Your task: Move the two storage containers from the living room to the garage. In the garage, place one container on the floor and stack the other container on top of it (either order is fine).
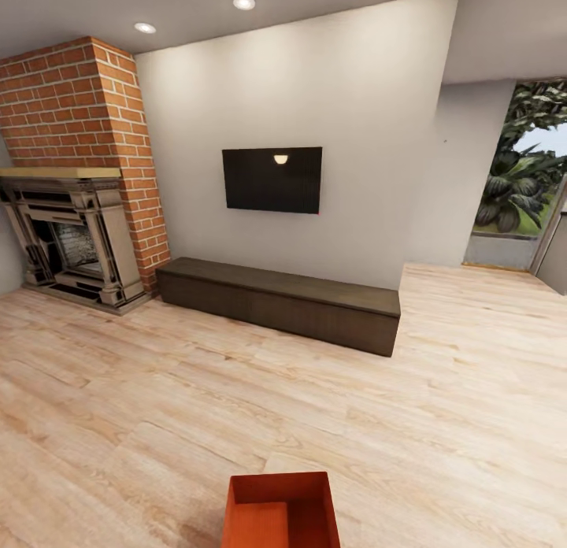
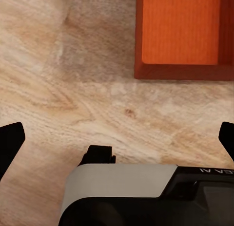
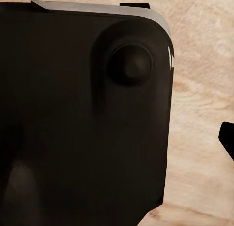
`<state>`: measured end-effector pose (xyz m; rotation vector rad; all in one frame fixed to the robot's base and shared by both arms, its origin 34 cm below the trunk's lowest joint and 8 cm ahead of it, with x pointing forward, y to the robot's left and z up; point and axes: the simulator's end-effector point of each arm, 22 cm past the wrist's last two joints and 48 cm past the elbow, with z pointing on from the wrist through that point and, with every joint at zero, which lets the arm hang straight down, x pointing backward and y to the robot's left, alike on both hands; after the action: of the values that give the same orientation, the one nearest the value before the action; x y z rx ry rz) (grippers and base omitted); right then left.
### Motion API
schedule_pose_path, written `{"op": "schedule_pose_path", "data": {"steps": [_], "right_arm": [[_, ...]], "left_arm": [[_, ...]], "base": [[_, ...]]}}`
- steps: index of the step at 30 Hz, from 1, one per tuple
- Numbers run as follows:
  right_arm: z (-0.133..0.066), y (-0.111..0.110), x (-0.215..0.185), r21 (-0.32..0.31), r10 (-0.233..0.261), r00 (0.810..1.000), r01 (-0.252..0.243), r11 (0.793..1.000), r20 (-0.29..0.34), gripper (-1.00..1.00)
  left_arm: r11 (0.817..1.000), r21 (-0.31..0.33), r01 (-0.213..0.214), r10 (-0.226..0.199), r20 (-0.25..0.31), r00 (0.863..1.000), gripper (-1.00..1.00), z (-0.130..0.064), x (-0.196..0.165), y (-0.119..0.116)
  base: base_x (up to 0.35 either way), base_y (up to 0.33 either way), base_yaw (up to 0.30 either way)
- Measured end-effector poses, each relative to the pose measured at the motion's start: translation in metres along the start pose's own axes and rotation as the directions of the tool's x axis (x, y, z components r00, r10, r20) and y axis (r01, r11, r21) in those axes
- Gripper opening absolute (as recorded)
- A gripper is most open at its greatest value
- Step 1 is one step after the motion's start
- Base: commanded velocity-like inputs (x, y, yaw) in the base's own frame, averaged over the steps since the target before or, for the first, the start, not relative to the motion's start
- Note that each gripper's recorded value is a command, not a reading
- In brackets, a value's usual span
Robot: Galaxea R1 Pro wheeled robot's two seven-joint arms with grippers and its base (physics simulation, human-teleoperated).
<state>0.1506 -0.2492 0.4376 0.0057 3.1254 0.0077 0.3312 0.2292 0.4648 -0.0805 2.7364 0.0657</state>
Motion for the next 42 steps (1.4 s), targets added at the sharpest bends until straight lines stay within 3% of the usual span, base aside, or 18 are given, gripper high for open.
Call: {"op": "schedule_pose_path", "data": {"steps": [26, 32, 34, 36, 39, 42], "right_arm": [[0.0, 0.002, -0.004, -0.01, -0.003, 1.0, 0.003, 1.0, 0.011, 1.0], [-0.007, 0.017, -0.076, -0.07, -0.005, 0.988, 0.016, 0.997, 0.157, 1.0], [-0.018, 0.029, -0.123, -0.095, -0.003, 0.979, 0.023, 0.995, 0.204, 1.0], [-0.034, 0.038, -0.162, -0.108, -0.002, 0.978, 0.025, 0.994, 0.21, 1.0], [-0.074, 0.046, -0.229, -0.121, 0.004, 0.962, 0.03, 0.992, 0.273, 1.0], [-0.116, 0.056, -0.279, -0.134, 0.011, 0.939, 0.038, 0.99, 0.344, 1.0]], "left_arm": [[1.0, 0.004, -0.001, 0.001, 0.008, 1.0, 1.0, 0.0, -0.002, -0.001], [0.994, 0.11, -0.001, -0.007, 0.074, 0.997, 1.0, -0.001, -0.022, -0.025], [0.985, 0.174, -0.007, -0.017, 0.136, 0.991, 1.0, -0.003, -0.051, -0.043], [0.978, 0.21, -0.006, -0.033, 0.181, 0.983, 1.0, -0.006, -0.08, -0.055], [0.965, 0.262, -0.009, -0.047, 0.206, 0.977, 1.0, -0.014, -0.129, -0.075], [0.953, 0.301, -0.037, -0.043, 0.255, 0.966, 1.0, -0.037, -0.199, -0.084]], "base": [[0.058, 0.01, 0.0], [0.003, 0.0, 0.0], [0.0, 0.0, 0.0], [0.0, 0.0, 0.0], [0.0, 0.0, 0.0], [0.0, 0.0, 0.0]]}}
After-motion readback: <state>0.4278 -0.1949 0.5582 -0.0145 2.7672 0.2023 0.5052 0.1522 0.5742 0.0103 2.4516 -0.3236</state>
